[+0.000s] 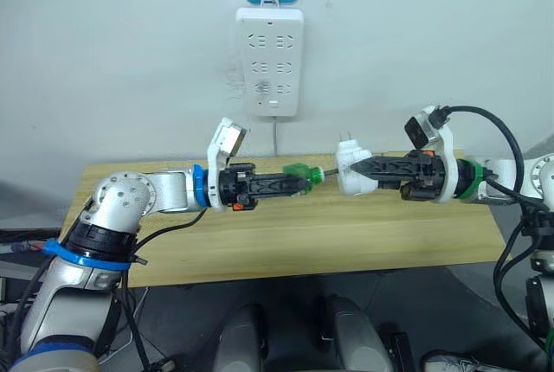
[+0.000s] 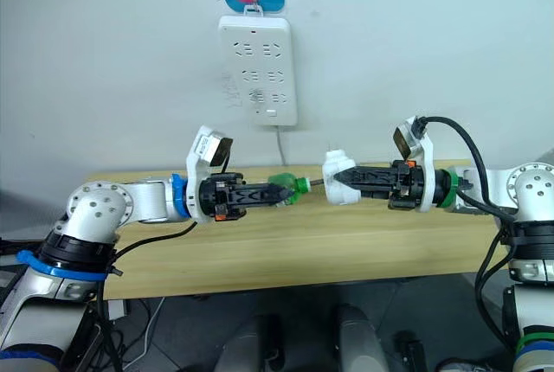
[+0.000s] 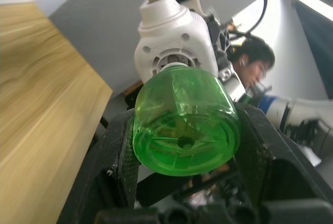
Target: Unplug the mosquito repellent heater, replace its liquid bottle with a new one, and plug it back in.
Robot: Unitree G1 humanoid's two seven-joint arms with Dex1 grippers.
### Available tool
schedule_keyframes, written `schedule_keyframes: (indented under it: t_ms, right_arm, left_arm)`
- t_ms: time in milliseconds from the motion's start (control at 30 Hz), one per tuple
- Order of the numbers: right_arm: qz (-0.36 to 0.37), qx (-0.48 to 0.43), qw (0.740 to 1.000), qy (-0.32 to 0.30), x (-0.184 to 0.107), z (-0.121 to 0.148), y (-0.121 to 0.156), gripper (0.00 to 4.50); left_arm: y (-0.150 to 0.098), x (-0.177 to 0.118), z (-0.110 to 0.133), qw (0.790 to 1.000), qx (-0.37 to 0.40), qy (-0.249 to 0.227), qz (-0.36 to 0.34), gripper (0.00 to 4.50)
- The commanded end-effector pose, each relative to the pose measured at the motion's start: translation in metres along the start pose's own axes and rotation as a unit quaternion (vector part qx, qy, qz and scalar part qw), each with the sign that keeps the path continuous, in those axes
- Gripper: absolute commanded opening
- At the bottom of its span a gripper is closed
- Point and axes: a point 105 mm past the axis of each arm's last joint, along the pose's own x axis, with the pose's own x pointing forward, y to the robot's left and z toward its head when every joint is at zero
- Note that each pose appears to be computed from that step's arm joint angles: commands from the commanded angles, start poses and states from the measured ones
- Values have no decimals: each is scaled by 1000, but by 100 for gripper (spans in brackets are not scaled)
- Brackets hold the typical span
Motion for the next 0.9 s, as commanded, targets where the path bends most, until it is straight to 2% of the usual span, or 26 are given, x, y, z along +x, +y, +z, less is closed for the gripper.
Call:
schedule_keyframes:
  t_ms: [33,133,167,200,300,367,567,900]
  right_arm:
    - [-59,-15,998,-34,-17,12,-10,297]
    - [-240,-29,969,-53,-44,18,-60,297]
    - [-275,-34,959,-52,-51,18,-69,297]
    - [-342,-51,937,-40,-64,16,-87,297]
    - [-520,-123,845,7,-114,12,-137,297]
    - [-546,-147,824,30,-126,11,-147,297]
    - [-586,-152,793,68,-147,10,-172,297]
    - [-595,-112,792,72,-148,7,-194,297]
  left_arm:
    - [-10,-9,1,1000,-5,-7,-13,228]
    - [-11,-19,-11,1000,-6,7,0,228]
    - [-11,-21,-13,1000,-5,9,2,228]
    - [-11,-21,-15,1000,-4,9,5,228]
    - [-9,-20,-18,1000,-4,5,10,228]
    - [-12,-17,-19,1000,-2,5,3,228]
    - [-15,-12,-23,1000,5,6,-2,228]
    - [-18,-19,-33,1000,0,5,1,228]
